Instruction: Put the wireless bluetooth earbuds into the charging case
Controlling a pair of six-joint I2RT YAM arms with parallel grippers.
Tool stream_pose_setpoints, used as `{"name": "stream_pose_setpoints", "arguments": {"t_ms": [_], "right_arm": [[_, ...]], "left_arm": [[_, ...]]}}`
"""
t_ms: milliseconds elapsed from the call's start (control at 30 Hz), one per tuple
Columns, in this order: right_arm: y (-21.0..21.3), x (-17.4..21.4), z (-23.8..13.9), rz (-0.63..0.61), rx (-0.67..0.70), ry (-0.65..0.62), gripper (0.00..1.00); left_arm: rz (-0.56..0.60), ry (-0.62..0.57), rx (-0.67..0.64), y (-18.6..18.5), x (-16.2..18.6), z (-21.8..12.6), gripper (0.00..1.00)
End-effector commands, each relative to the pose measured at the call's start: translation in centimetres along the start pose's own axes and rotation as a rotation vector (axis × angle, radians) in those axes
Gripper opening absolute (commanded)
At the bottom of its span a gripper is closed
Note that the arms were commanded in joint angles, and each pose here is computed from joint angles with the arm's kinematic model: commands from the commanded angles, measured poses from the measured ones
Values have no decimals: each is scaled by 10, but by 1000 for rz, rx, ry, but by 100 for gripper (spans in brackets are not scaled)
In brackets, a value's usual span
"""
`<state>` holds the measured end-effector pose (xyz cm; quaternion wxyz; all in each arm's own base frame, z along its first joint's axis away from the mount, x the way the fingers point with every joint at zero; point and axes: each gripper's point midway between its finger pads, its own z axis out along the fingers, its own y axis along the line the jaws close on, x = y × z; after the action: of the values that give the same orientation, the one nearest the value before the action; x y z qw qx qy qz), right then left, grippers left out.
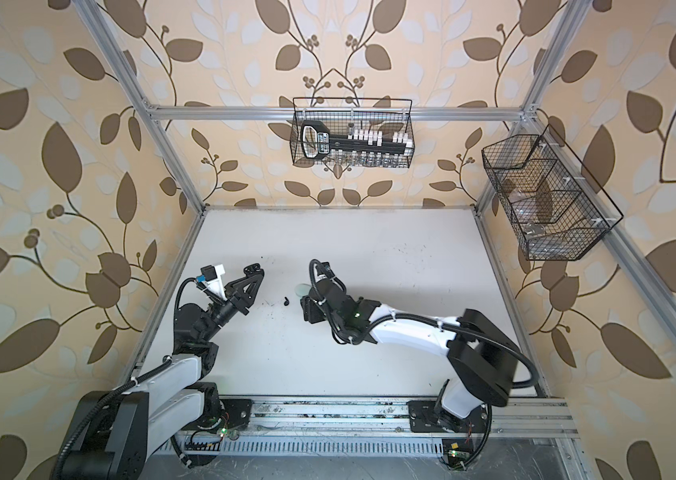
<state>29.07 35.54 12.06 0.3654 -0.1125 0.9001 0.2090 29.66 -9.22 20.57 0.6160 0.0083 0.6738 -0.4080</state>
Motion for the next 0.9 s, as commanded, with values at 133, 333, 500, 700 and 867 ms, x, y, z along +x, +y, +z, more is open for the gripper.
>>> {"name": "stream_pose_setpoints", "arguments": {"t_ms": [133, 333, 500, 700, 867], "right_arm": [[32, 22, 64, -82, -2, 181, 65], [44, 23, 98, -110, 27, 196, 64], [38, 29, 117, -164, 116, 208, 57], [27, 40, 136, -220, 187, 229, 51], [18, 43, 149, -254, 240, 246, 42]], "left_arm": [[-10, -103, -115, 19, -23, -17, 0], [-1, -147, -246, 32, -26, -34, 0], [14, -166, -252, 27, -29, -41, 0], [10, -167, -251, 27, -29, -41, 0], [10, -170, -250, 27, -29, -41, 0]]}}
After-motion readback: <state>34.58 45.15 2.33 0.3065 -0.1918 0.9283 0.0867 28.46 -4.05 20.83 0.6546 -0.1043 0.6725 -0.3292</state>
